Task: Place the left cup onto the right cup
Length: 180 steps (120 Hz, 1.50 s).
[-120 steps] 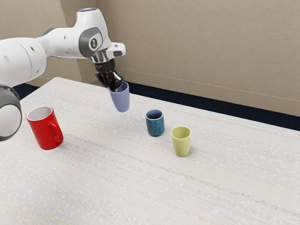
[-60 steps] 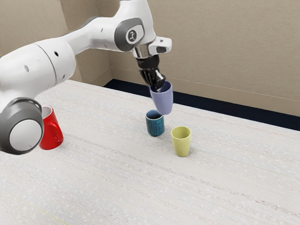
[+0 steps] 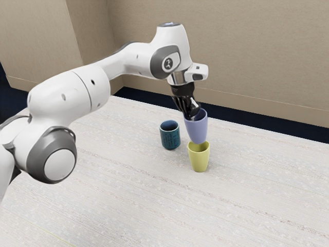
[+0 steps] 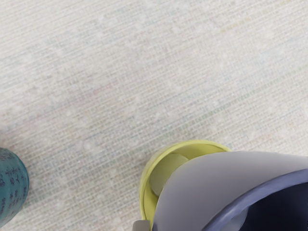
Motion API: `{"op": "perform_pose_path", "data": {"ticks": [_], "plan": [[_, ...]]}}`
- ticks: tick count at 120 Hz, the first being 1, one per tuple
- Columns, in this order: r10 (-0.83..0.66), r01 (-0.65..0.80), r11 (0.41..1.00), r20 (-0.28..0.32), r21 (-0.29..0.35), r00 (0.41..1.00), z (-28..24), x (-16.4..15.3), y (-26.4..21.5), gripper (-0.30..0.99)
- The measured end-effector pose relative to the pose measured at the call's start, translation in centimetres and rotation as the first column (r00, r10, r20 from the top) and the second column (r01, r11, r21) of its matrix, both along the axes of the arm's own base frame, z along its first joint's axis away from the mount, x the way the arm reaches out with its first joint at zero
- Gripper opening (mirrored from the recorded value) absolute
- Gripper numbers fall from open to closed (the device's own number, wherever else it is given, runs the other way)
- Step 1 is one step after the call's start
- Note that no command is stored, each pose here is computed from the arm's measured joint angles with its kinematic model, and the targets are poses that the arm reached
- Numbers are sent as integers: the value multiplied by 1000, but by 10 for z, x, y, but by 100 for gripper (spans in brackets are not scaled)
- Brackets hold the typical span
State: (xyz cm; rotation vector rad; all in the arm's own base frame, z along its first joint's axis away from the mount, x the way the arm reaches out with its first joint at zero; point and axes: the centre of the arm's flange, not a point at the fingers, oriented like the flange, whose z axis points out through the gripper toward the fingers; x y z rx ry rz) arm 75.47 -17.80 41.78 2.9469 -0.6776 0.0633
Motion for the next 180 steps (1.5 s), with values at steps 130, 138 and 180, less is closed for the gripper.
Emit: {"op": "perform_pose_path", "data": {"ticks": [130, 138, 180], "plan": [[33, -32, 999, -68, 19, 997, -51, 4, 5, 47], [32, -31, 999, -57, 16, 998, -37, 3, 5, 53], [35, -35, 999, -44, 9, 998, 67, -41, 21, 66]]}}
